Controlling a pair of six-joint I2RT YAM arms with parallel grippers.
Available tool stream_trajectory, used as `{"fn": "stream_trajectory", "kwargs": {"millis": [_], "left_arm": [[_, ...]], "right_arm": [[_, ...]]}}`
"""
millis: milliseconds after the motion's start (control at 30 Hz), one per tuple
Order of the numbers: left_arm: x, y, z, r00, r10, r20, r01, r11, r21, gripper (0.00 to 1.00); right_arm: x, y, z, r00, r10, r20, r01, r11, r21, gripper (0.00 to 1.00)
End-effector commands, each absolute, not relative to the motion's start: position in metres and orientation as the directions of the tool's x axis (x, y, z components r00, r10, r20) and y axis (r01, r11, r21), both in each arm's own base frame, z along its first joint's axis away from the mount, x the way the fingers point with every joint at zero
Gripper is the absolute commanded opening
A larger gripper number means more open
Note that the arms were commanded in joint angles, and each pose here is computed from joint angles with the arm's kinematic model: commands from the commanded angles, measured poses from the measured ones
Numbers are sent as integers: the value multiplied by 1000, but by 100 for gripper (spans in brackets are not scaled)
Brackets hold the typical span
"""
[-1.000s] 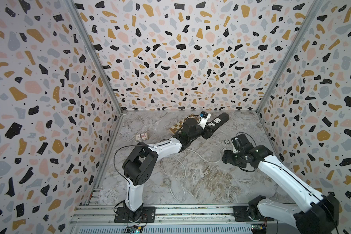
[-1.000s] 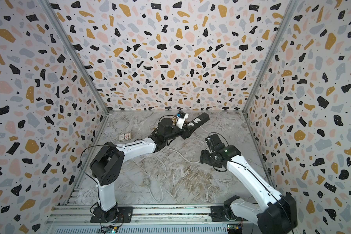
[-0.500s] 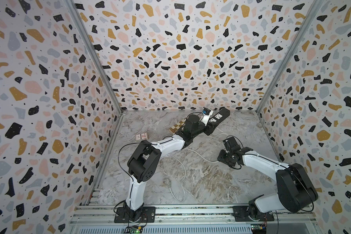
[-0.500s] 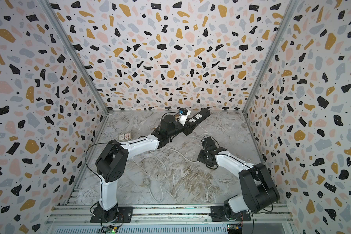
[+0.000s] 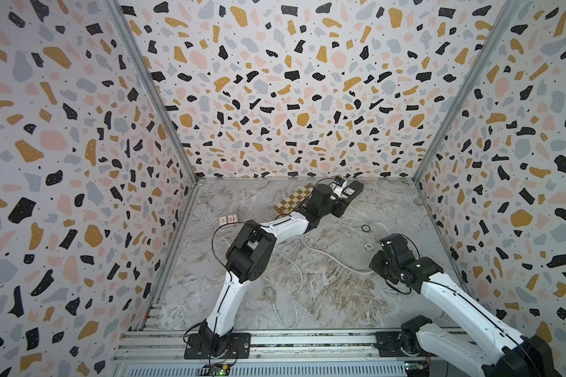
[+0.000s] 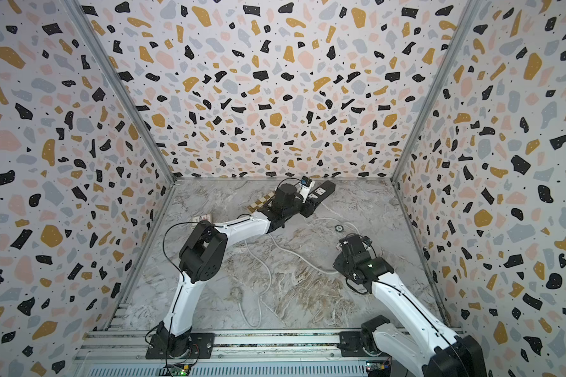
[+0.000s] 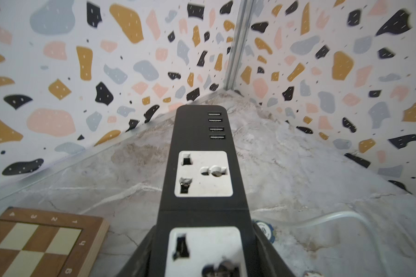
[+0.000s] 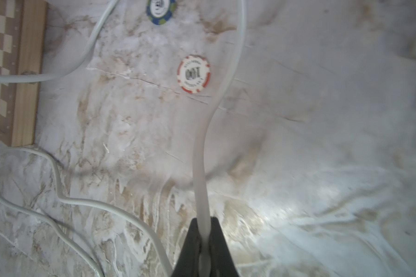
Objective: Unwrap the cord wrapped around the power strip
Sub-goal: Adjust the power cord at the center of the board, then place the power strip at the center of the board.
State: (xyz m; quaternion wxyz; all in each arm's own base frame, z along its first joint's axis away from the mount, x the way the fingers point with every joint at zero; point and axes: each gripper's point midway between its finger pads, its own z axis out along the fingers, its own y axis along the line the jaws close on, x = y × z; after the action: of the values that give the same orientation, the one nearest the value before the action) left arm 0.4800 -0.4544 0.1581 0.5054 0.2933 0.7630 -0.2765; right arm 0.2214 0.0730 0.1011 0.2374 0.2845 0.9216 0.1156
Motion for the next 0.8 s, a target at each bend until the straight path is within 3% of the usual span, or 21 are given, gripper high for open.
{"fn": "stream_trajectory", "kwargs": {"millis": [0, 133, 367, 533, 667, 767], "left_arm": [[498, -452, 152, -318, 164, -934, 680, 726, -104, 0], [512, -452, 126, -355, 191, -915, 626, 776, -81, 0], [524, -465, 111, -360, 238, -902, 603, 797, -31, 3], [528, -471, 107, -359, 286, -889, 599, 801, 16, 43], [520, -474, 105, -362, 312, -878, 627, 779, 18, 63], [516, -472, 101, -383, 336, -861, 633, 774, 20, 72]], "right_arm": [[185, 39, 91, -706, 609, -362, 578, 791, 204, 0], [175, 45, 80, -733, 612, -297, 579, 790, 200, 0], [170, 39, 72, -742, 595, -308, 572, 802, 171, 0], [173, 39, 63, -740, 596, -312, 576, 801, 164, 0], [178, 40, 64, -742, 587, -323, 567, 807, 163, 0], [180, 40, 65, -743, 582, -331, 564, 810, 159, 0]]}}
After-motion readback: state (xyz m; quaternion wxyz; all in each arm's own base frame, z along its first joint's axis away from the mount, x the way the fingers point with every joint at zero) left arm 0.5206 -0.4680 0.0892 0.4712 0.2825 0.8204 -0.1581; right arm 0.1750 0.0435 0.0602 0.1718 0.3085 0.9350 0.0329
